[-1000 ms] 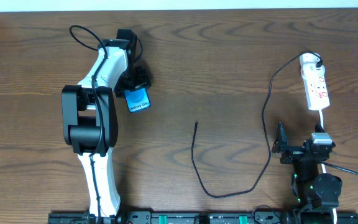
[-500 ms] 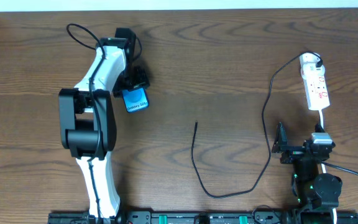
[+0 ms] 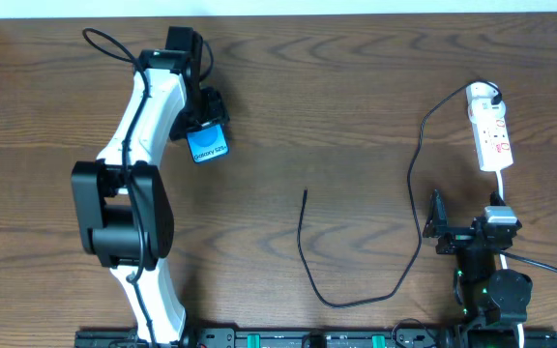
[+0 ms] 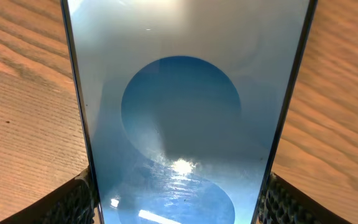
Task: Plug charger to phone and switch on socket
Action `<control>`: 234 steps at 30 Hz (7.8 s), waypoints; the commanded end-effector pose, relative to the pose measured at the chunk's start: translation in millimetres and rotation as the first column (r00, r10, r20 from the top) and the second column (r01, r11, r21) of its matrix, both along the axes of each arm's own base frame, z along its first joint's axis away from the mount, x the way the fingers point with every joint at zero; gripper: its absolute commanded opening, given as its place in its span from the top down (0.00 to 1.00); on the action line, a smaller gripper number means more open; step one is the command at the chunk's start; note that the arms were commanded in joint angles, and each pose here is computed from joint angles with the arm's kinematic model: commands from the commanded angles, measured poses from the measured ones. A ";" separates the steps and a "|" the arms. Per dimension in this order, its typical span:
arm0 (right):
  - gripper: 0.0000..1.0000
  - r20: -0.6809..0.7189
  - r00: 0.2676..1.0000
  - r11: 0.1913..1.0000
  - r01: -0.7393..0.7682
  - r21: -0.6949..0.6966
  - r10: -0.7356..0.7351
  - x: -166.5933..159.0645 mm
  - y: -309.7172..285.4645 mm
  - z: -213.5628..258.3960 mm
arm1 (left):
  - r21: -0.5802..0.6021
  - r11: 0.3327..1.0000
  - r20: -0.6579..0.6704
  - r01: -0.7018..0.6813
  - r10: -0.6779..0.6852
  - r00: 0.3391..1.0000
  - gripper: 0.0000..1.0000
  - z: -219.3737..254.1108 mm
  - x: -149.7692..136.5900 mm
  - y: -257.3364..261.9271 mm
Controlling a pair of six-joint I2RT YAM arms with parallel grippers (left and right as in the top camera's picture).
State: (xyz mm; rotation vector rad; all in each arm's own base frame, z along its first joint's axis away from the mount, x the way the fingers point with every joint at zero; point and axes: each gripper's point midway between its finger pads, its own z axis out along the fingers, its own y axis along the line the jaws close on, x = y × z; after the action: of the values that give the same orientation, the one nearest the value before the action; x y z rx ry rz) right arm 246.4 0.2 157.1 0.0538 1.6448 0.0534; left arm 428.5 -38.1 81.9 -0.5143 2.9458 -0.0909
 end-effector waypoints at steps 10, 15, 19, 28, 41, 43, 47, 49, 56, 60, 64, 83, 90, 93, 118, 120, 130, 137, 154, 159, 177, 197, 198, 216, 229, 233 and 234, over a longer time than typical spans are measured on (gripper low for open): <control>0.01 -0.001 1.000 1.000 -0.023 -0.008 0.023 -0.3 5.1 -0.8 | -0.298 0.950 0.190 0.095 -0.039 0.981 0.93 96.6 -11.4 -50.1; 0.01 -0.001 1.000 1.000 -0.023 -0.008 0.023 -0.3 5.1 -0.8 | -0.457 0.884 0.207 0.104 -0.009 0.978 0.93 128.0 -22.1 -74.6; 0.01 -0.001 1.000 1.000 -0.023 -0.008 0.023 -0.3 5.1 -0.8 | -0.593 0.800 0.176 0.090 0.019 0.984 0.93 149.0 -31.7 -95.1; 0.01 -0.001 1.000 1.000 -0.023 -0.008 0.023 -0.3 5.1 -0.8 | -0.846 0.530 -0.037 -0.057 0.049 0.998 0.93 189.1 -53.5 -133.6; 0.01 -0.001 1.000 1.000 -0.023 -0.008 0.023 -0.3 5.1 -0.8 | -0.881 0.293 -0.376 -0.372 0.044 0.926 0.92 221.6 -69.2 -147.9; 0.01 -0.001 1.000 1.000 -0.023 -0.008 0.023 -0.3 5.1 -0.8 | -0.878 0.263 -0.409 -0.401 0.024 0.912 0.93 227.2 -72.1 -149.9; 0.01 -0.001 1.000 1.000 -0.023 -0.008 0.023 -0.3 5.1 -0.8 | -0.872 0.218 -0.451 -0.438 -0.015 0.892 0.93 236.4 -76.6 -152.3; 0.01 -0.001 1.000 1.000 -0.023 -0.008 0.023 -0.3 5.1 -0.8 | -0.873 0.212 -0.455 -0.440 -0.022 0.890 0.93 237.9 -77.3 -152.7; 0.01 -0.001 1.000 1.000 -0.023 -0.008 0.023 -0.3 5.1 -0.8 | -0.858 0.207 -0.484 -0.471 -0.016 0.875 0.93 237.9 -77.3 -152.7; 0.01 -0.001 1.000 1.000 -0.023 -0.008 0.023 -0.3 5.1 -0.8 | -0.858 0.208 -0.483 -0.470 -0.016 0.875 0.93 237.8 -77.3 -152.7; 0.01 -0.001 1.000 1.000 -0.023 -0.008 0.023 -0.3 5.1 -0.8 | -0.858 0.208 -0.483 -0.470 -0.016 0.875 0.93 237.8 -77.3 -152.7; 0.01 -0.001 1.000 1.000 -0.023 -0.008 0.023 -0.3 5.1 -0.8 | -0.856 0.210 -0.486 -0.473 -0.012 0.874 0.93 237.2 -76.9 -152.5; 0.01 -0.001 1.000 1.000 -0.023 -0.008 0.023 -0.3 5.1 -0.8 | -0.855 0.213 -0.486 -0.473 -0.007 0.874 0.93 236.2 -76.5 -152.2; 0.01 -0.001 1.000 1.000 -0.023 -0.008 0.023 -0.3 5.1 -0.8 | -0.855 0.214 -0.485 -0.473 -0.006 0.874 0.93 236.1 -76.4 -152.2; 0.01 -0.001 1.000 1.000 -0.023 -0.008 0.023 -0.3 5.1 -0.8 | -0.851 0.226 -0.485 -0.475 0.012 0.875 0.93 232.8 -74.7 -151.3; 0.01 -0.001 1.000 1.000 -0.023 -0.008 0.023 -0.3 5.1 -0.8 | -0.851 0.226 -0.484 -0.474 0.012 0.875 0.93 232.8 -74.7 -151.3; 0.01 -0.001 1.000 1.000 -0.023 -0.008 0.023 -0.3 5.1 -0.8 | -0.851 0.226 -0.484 -0.474 0.012 0.875 0.93 232.8 -74.8 -151.5; 0.01 -0.001 1.000 1.000 -0.023 -0.008 0.023 -0.3 5.1 -0.8 | -0.851 0.226 -0.484 -0.474 0.012 0.875 0.93 232.8 -74.7 -151.3; 0.01 -0.001 1.000 1.000 -0.023 -0.008 0.023 -0.3 5.1 -0.8 | -0.851 0.226 -0.484 -0.474 0.012 0.875 0.93 232.7 -74.8 -151.4; 0.01 -0.001 1.000 1.000 -0.023 -0.008 0.023 -0.3 5.1 -0.8 | -0.851 0.226 -0.484 -0.474 0.012 0.875 0.93 232.7 -74.8 -151.4; 0.01 -0.001 1.000 1.000 -0.023 -0.008 0.023 -0.3 5.1 -0.8 | -0.841 0.256 -0.479 -0.476 0.056 0.876 0.93 224.8 -70.7 -148.9; 0.01 -0.001 1.000 1.000 -0.023 -0.008 0.023 -0.3 5.1 -0.8 | -0.654 0.519 -0.355 -0.550 0.431 0.829 0.93 154.6 -45.7 -102.2; 0.01 -0.001 1.000 1.000 -0.023 -0.008 0.023 -0.3 5.1 -0.8 | -0.628 0.534 -0.351 -0.567 0.456 0.818 0.93 149.4 -46.8 -97.1; 0.01 0.000 1.000 1.000 -0.018 -0.011 0.018 -0.3 4.3 -0.5 | -0.522 0.603 -0.329 -0.603 0.510 0.795 0.93 132.1 -57.7 -90.7; 0.01 0.124 0.982 0.980 -0.159 0.119 0.144 -3.2 27.6 35.3 | -0.547 0.586 -0.352 -0.597 0.486 0.800 0.93 136.4 -58.6 -97.1; 0.01 0.139 0.973 0.973 -0.202 0.114 0.186 -7.5 34.7 57.4 | -0.547 0.586 -0.352 -0.597 0.486 0.800 0.93 136.4 -58.7 -97.0; 0.01 0.140 0.969 0.969 -0.218 0.112 0.202 -8.1 37.4 65.8 | -0.547 0.587 -0.352 -0.597 0.486 0.800 0.92 136.3 -58.8 -97.1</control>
State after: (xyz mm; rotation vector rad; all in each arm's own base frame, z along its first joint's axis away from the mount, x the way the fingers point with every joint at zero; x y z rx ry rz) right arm 244.5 21.1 189.8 0.0342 1.5517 0.2318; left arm 374.4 -133.0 204.4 -1.6036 2.6792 -0.9957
